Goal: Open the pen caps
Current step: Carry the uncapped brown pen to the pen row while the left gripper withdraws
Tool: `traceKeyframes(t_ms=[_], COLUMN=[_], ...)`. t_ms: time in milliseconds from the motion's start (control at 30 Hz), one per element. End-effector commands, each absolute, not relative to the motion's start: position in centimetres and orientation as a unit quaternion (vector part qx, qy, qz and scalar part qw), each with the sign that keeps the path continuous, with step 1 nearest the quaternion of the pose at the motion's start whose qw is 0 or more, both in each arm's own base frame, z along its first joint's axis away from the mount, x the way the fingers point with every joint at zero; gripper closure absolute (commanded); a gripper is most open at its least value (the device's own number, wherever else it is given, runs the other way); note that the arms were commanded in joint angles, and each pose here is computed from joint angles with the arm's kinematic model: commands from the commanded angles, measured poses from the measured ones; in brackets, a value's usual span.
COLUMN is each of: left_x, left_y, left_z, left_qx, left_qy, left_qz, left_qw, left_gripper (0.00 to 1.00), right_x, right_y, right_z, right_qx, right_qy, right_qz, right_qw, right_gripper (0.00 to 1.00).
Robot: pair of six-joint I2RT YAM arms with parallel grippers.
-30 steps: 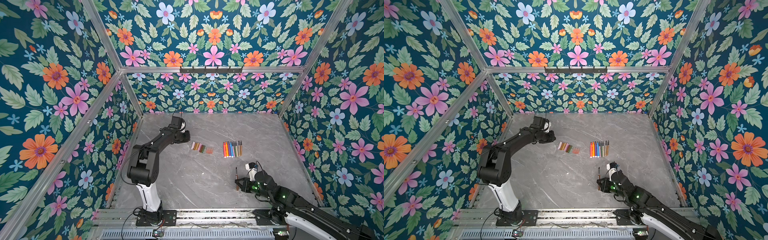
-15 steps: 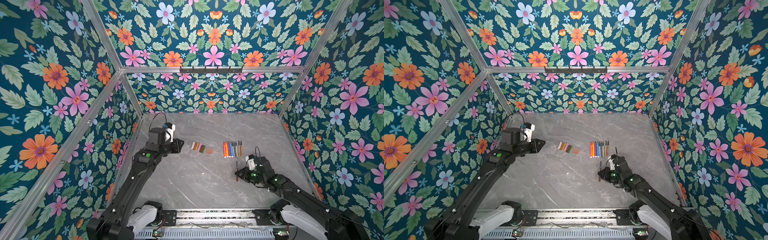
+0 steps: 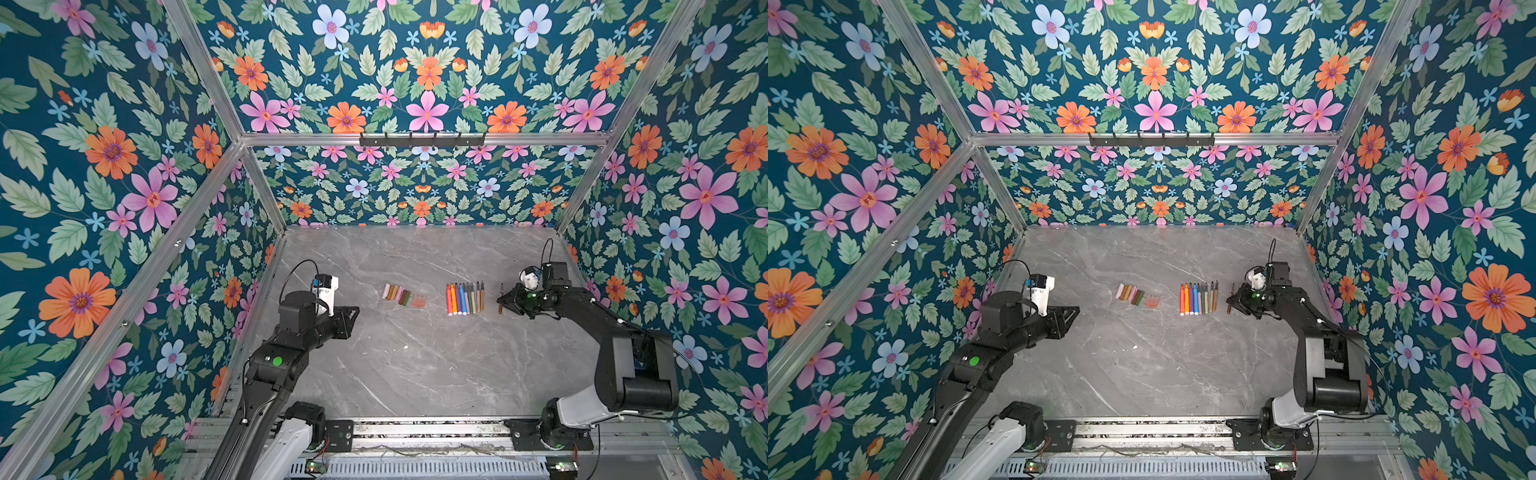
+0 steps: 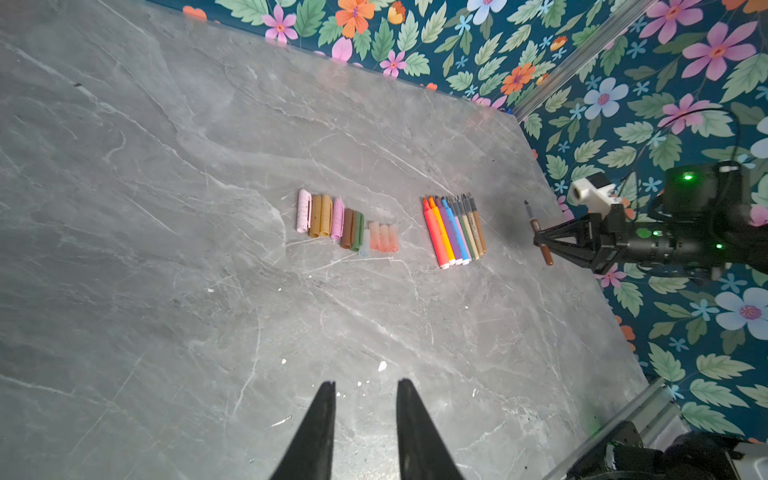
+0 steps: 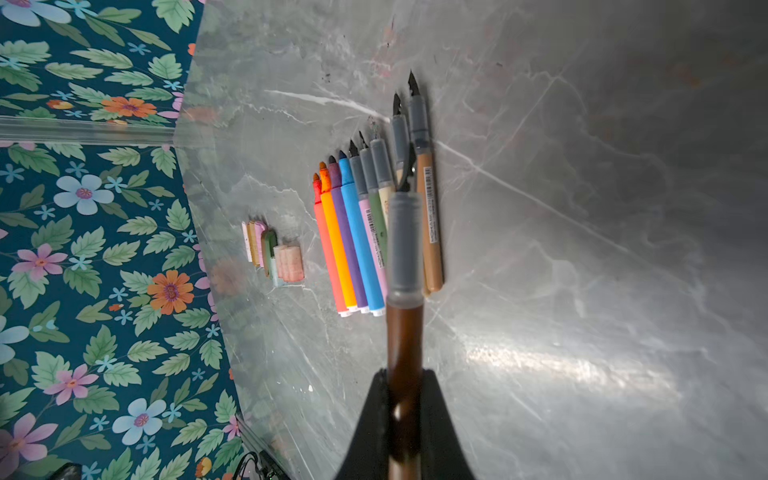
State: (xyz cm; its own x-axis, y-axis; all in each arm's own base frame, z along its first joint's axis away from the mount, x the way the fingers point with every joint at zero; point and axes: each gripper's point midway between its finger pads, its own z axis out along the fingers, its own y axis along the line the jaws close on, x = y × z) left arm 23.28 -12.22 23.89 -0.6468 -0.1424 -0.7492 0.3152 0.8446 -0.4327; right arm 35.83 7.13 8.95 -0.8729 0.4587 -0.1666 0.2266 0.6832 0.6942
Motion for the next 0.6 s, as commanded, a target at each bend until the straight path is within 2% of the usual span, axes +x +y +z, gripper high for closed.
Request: traceKeyframes(t_ms=[0, 233, 567], left_x=[23.5, 23.2, 23.2], left_y=[-12.1, -12.1, -12.0], left_z=[24.6, 25.0, 25.1], left_qx=[0.051, 0.057, 0.057], left_qy=[0.858, 0.853, 0.852], left_qz=[-0.271, -0.274, -0.274], left_qw=[0.433, 0.440, 0.443], left_gripper=[0.71, 0.71, 0.70], right_x=[37.2, 38.2, 39.7], right_y=[6.8, 5.6, 6.4], right_z=[7.9, 3.6, 1.8], right_qx=[0.176, 0.181, 0.200], right_qy=[0.909, 0.928, 0.915], right_qz=[0.339, 0.295, 0.330], right_qw=[0.165, 0.137, 0.121], right_gripper=[1.00, 1.00, 1.00])
